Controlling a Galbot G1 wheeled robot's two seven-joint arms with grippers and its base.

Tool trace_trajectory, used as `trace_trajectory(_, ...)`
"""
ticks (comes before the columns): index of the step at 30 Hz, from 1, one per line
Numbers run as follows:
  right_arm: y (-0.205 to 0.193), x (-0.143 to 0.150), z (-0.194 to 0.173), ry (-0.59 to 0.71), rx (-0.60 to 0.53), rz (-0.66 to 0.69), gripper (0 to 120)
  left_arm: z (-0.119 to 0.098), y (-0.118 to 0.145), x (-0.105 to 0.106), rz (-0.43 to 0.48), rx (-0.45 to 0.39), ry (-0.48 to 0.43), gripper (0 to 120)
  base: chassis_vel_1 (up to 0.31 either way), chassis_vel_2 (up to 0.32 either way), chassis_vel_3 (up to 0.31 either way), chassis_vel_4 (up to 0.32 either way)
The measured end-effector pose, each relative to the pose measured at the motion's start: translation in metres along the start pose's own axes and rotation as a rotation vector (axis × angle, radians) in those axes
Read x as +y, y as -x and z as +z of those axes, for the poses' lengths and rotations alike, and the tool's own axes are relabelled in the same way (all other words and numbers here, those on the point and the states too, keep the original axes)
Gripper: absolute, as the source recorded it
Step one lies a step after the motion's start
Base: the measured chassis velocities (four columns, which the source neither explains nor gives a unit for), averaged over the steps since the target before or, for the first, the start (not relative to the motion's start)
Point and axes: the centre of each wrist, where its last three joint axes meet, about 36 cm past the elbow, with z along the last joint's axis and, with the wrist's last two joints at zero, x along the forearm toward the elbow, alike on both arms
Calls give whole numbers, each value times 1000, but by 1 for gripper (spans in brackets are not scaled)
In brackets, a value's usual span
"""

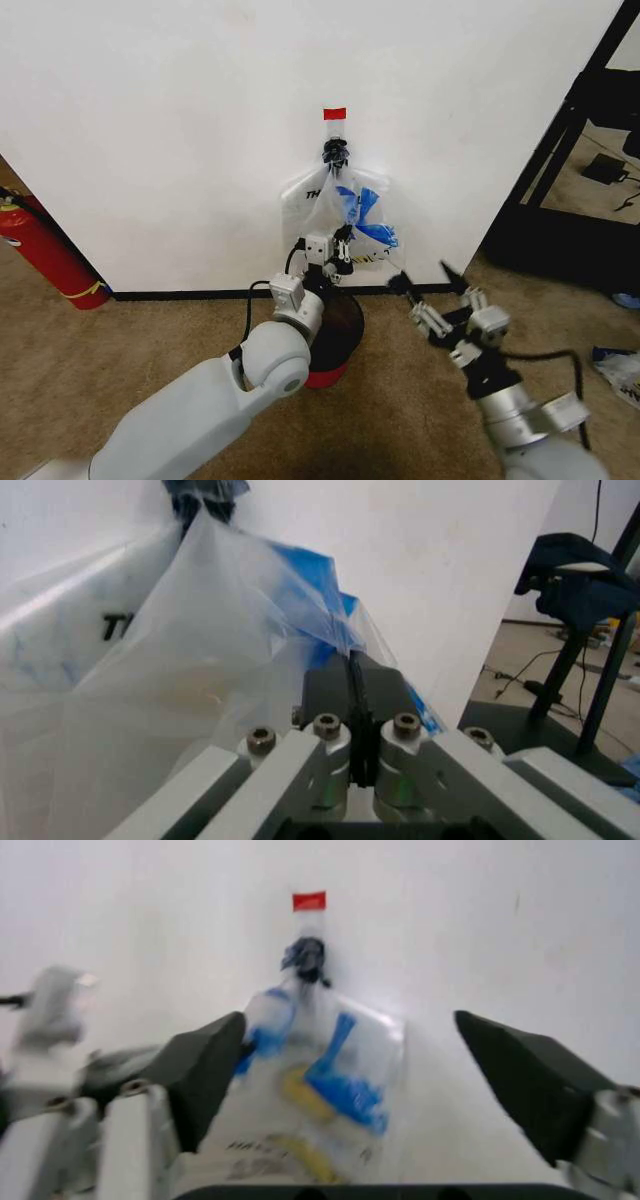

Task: Pick up the garbage bag from the wall and place it over the trash bin.

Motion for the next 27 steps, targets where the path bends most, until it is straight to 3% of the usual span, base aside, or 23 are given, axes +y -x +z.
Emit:
trace_trajectory(2,23,-23,-4,-131,9,-23,92,3,-2,-1,0,6,0,0,0,0,0,0)
trace_trajectory(5,35,-35,-2,-211,19,-39,97,5,-3,-1,-1,9,0,0,0,0,0,0)
trace_trajectory(6,50,-53,1,-324,38,-54,100,6,-4,-1,-2,13,-1,0,0,0,0,0)
trace_trajectory(11,76,-94,10,-596,124,-137,100,8,-6,-2,-7,13,-4,0,0,0,0,0)
trace_trajectory(18,100,-95,14,-699,123,-254,100,8,-6,-1,-8,11,-4,0,0,0,0,0)
trace_trajectory(27,150,-78,47,-769,101,-369,100,3,-7,3,-16,10,-5,0,0,0,0,0)
